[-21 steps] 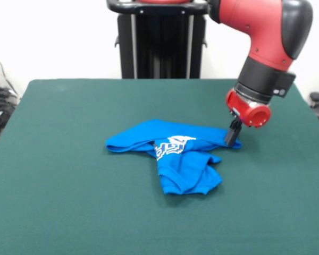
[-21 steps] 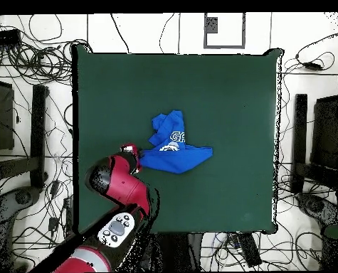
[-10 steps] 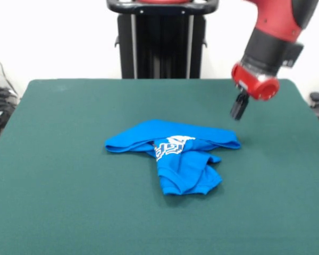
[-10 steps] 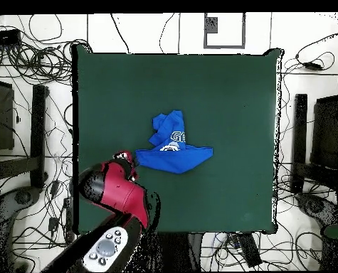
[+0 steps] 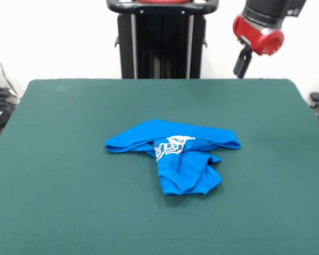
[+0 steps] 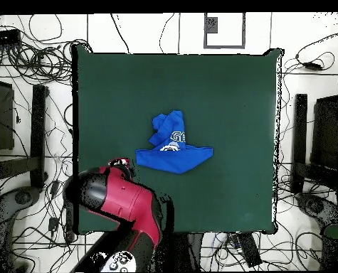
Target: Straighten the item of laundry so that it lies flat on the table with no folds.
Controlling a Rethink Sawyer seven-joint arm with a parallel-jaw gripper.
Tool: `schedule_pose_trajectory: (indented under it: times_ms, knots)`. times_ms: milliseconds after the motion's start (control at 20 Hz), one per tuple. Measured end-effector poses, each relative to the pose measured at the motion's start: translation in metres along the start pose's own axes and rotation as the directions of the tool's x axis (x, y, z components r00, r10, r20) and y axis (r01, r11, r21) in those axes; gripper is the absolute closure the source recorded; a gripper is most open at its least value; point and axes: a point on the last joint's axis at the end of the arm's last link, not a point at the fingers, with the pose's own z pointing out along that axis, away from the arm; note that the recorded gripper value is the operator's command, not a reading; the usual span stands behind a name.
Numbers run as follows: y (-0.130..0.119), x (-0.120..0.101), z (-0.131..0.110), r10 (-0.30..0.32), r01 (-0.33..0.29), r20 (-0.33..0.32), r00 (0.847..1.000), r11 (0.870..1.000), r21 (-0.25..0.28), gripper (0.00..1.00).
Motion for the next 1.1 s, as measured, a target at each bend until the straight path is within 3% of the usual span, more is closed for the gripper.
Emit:
schedule_pose_trajectory:
  times_ms: [250, 300, 700, 1100]
  knots:
    - [-0.001, -0.031, -0.002, 0.032, -0.032, 0.011, 0.999, 0.999, -0.014, 1.0]
    - [-0.003, -0.051, 0.005, 0.056, -0.056, 0.025, 0.998, 0.998, -0.026, 0.0]
    - [-0.015, -0.078, 0.029, 0.057, -0.05, 0.086, 0.995, 0.996, -0.08, 0.0]
    - [-0.026, -0.07, 0.045, -0.003, 0.013, 0.11, 0.994, 0.996, -0.091, 0.0]
